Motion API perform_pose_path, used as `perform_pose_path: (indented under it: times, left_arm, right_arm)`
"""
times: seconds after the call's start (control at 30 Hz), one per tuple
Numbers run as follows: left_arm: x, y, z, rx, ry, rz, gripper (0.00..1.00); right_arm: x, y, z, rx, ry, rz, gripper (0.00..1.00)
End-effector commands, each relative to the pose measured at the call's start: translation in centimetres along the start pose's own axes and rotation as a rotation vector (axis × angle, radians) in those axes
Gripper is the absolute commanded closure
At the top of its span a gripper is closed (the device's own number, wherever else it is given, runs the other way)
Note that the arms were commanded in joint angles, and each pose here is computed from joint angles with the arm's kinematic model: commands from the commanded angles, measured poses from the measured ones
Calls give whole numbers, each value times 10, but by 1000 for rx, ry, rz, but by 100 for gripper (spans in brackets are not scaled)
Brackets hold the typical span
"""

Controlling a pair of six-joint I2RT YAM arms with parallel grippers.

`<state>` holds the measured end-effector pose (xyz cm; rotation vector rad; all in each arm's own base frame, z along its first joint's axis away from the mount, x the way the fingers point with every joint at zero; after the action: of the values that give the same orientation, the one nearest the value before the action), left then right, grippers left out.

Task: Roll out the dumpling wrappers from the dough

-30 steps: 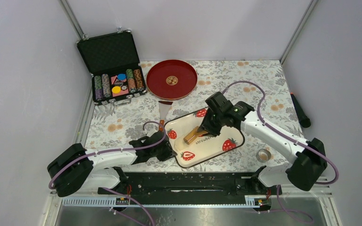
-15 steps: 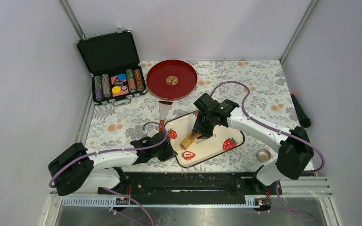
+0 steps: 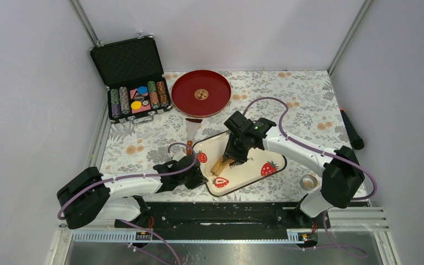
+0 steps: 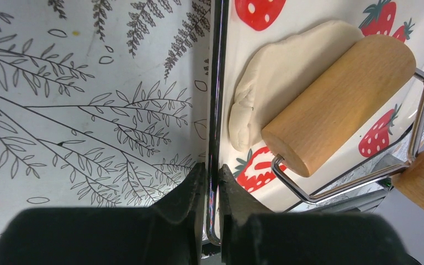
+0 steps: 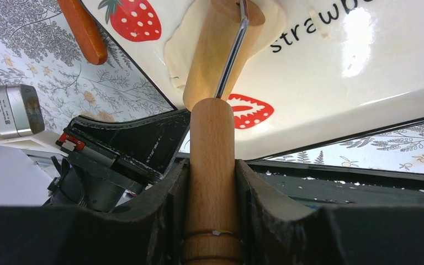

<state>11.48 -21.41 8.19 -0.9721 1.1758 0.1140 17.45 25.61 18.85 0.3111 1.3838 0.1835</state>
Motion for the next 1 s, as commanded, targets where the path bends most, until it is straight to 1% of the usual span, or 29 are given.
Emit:
perform_pose_path:
  times: [0.0, 0.27, 0.53, 0.97]
  left_arm:
    - [5, 19, 7, -7, -78, 117, 100]
    - [5, 19, 7, -7, -79, 118, 100]
    - [5, 19, 7, -8, -79, 119, 100]
    - [5, 19, 7, -6, -78, 120, 100]
  right_arm:
    - [26, -25, -17, 15, 99, -147, 100]
    - [38, -30, -21, 61, 159, -140, 100]
    - [49, -54, -25, 146, 203, -132, 100]
    - [55, -80, -33, 218, 246, -134, 100]
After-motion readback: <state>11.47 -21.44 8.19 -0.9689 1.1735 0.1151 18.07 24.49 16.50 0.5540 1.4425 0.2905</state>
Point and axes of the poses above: each gripper's point midway between its finger pads, its own x axis out along the fingers, its own y axis along the line the jaws close on, z = x × y, the point moved 8 cm from there along -x, back along the fingers, and after that the axes turned 12 degrees about -x, right-handed, at the moved point
